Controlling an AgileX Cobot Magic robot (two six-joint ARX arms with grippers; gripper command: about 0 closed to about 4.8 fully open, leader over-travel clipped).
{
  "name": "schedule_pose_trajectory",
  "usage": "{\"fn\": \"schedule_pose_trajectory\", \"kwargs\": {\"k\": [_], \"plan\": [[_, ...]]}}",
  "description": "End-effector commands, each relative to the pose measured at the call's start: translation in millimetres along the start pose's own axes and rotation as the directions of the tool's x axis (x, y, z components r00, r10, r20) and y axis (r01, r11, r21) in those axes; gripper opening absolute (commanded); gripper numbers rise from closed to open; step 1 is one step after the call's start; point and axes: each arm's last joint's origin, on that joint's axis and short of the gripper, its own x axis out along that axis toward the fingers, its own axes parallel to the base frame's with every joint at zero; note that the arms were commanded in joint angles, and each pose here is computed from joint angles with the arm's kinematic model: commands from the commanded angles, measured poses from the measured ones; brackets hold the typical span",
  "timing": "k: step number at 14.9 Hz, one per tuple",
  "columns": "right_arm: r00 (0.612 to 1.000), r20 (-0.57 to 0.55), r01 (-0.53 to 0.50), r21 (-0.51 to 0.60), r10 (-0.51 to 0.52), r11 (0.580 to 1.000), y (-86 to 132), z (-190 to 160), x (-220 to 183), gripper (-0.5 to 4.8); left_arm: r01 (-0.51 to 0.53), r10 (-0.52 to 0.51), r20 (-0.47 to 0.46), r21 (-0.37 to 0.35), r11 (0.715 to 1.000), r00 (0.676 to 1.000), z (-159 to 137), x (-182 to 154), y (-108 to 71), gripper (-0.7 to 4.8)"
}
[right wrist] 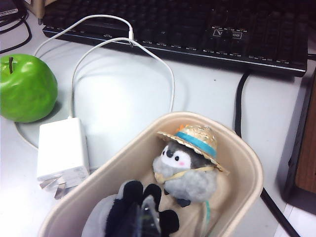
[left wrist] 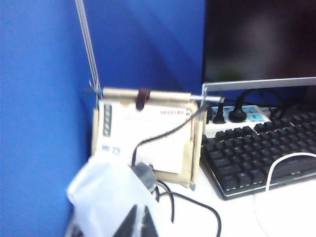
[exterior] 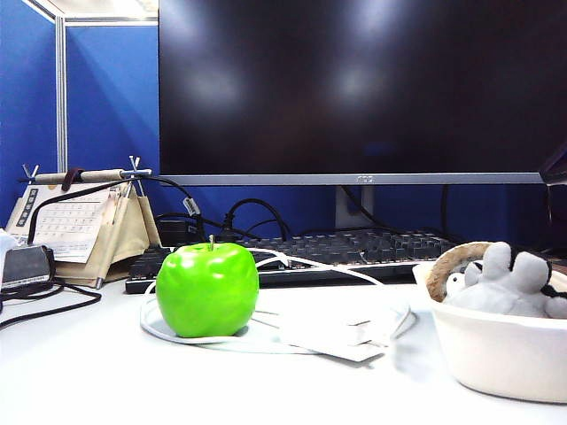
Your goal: Identity fluffy octopus among items on the table, put them into the paper lunch box.
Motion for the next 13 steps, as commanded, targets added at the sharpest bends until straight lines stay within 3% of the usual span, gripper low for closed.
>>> {"fn": "schedule_pose_trajectory", "kwargs": {"k": [1, 8, 13], "plan": [[1.0, 0.018, -0.002, 0.005, 0.002, 1.0, 0.2, 2.5, -0.5, -0.02, -0.001, 0.005, 0.096, -0.043, 0.999, 0.995, -14.4, 7.6, 0.1, -0.05], [1.0, 0.018, -0.002, 0.005, 0.002, 1.0, 0.2, 2.5, -0.5, -0.02, 0.0, 0.01, 0.159, -0.062, 0.998, 0.987, -35.2, 0.7, -2.5, -0.05], [1.0, 0.018, -0.002, 0.005, 0.002, 1.0, 0.2, 2.5, -0.5, -0.02, 0.001, 0.006, 0.104, -0.071, 0.997, 0.995, -46.4, 2.3, -3.1, -0.05]]}}
